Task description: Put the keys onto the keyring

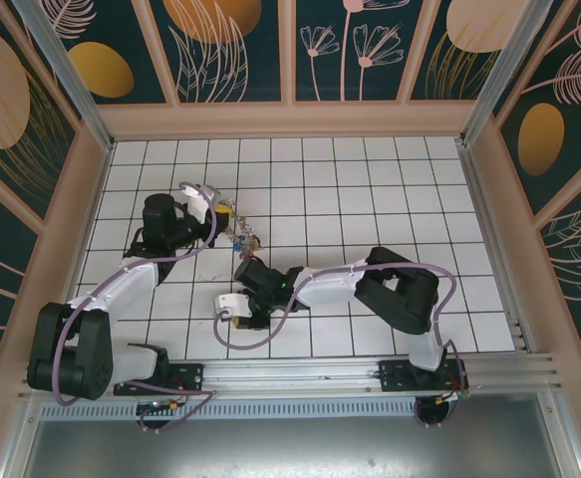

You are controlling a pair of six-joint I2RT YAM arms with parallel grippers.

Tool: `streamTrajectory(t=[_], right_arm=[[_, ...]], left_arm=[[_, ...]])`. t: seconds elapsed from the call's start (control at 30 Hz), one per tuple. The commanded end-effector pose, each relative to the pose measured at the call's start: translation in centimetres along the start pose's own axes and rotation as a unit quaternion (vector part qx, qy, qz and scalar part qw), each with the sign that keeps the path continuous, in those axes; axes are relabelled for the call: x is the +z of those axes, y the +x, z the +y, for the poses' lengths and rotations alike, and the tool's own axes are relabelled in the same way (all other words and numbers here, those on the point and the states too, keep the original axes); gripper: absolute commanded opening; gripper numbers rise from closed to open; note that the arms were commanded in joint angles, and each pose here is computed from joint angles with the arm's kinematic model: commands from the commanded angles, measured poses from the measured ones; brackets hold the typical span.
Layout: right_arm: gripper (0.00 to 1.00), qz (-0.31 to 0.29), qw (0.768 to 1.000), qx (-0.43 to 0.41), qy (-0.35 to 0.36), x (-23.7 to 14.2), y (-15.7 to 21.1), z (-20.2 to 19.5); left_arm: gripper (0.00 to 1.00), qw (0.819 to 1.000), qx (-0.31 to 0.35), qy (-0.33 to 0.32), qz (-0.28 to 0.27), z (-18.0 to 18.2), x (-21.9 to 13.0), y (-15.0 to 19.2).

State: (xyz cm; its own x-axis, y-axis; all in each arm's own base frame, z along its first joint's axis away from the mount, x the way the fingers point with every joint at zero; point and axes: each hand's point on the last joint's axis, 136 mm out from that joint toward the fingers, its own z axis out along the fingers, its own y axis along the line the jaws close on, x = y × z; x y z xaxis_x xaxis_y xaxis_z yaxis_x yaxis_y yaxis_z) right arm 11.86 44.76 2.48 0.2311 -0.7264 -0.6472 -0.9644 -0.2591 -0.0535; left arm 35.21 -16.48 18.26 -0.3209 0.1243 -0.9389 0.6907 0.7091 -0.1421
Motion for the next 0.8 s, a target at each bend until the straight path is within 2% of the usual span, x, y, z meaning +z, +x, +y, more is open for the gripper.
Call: streamTrajectory(t=[0.0, 0.3, 0.47, 0.67, 0.77], right_arm=[[0.16, -0.029, 0.999, -0.023, -0.009, -1.1, -1.7, 0.3], [0.30, -0.052, 0.999, -0.008, -0.011, -2.0, -2.3, -0.6], [0.33, -0.071, 0.997, 0.042, -0.006, -3.3, -1.9, -1.1], [0.37, -0.073, 0.992, 0.104, -0.015, -2.4, -1.9, -1.0], [0.40, -0.070, 0.991, 0.108, -0.025, -1.7, -1.8, -0.6]], left_arm=[[0.00, 0.999, 0.010, 0.008, -0.030, -0.2, -0.3, -1.9], [0.00, 0.999, 0.010, 0.011, -0.034, -0.3, -0.4, -2.2], [0.00, 0.999, 0.014, 0.004, -0.035, -0.3, -0.7, -2.3], [0.00, 0.999, 0.017, 0.004, -0.035, -0.4, -0.8, -2.4], [0.00, 0.999, 0.017, 0.007, -0.035, -0.4, -0.8, -2.3]])
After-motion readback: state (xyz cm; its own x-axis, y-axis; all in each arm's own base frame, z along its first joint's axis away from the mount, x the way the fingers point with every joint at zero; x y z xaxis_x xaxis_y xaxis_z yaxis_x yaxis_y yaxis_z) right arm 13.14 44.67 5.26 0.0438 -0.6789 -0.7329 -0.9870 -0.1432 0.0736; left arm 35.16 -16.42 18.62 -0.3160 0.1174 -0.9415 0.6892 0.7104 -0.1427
